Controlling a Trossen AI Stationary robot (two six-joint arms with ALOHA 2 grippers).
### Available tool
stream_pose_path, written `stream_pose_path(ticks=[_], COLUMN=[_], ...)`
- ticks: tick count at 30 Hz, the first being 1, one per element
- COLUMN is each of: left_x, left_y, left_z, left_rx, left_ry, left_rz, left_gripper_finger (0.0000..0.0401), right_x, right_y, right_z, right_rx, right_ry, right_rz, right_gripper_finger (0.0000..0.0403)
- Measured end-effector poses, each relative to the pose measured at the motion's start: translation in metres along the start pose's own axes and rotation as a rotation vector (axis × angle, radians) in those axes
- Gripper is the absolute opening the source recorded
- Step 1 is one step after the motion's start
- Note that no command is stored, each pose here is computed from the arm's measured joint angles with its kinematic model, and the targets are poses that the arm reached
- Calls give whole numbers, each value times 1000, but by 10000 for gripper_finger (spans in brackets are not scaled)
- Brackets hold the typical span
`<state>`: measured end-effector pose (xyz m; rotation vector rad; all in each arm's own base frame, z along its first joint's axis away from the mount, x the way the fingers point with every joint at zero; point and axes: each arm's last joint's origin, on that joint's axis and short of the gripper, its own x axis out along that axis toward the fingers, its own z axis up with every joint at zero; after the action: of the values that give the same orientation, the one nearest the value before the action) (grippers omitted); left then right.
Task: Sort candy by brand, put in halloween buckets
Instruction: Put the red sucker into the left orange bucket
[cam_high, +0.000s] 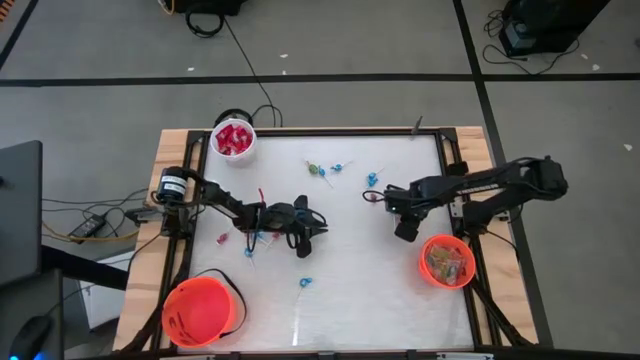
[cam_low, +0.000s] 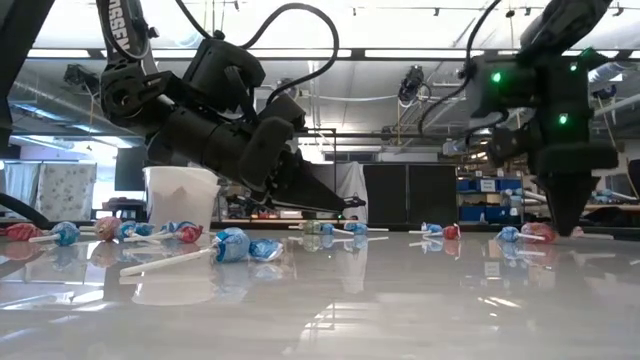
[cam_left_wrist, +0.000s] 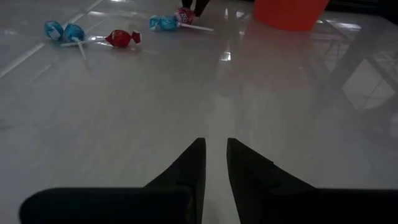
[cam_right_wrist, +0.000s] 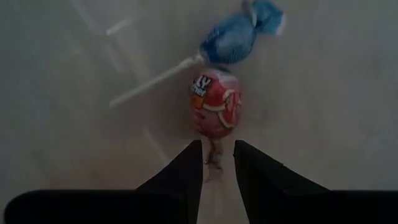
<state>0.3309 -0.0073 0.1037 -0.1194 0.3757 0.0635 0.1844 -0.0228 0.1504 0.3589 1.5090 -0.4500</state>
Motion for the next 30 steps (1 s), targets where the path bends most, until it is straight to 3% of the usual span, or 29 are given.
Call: stream_pose_path(ticks=[7,13,15,19,24,30], left_x=[0,0,0,0,0,0], left_y=[0,6,12,25,36,36], left_z=[-1,-2,0,4,7,13], left_rx=[1,-47,-96,-135,-147,-144], left_ry=[7,29,20,3,-18,-70], left_rz=[1,-13,-36,-56,-45,-115], left_gripper_finger=[72,72,72,72,83,135], right_x=[17,19,16,10,-2,-10], right_y=[3,4,5,7,17,37], right_z=[4,6,5,4,15,42], right_rx=[-23,-12,-7,-4,1,-91], right_ry=[94,90,65,-20,-244,-539], right_rz=[-37,-25,-24,-26,3,125], right_gripper_finger=[96,19,15,23,12,12])
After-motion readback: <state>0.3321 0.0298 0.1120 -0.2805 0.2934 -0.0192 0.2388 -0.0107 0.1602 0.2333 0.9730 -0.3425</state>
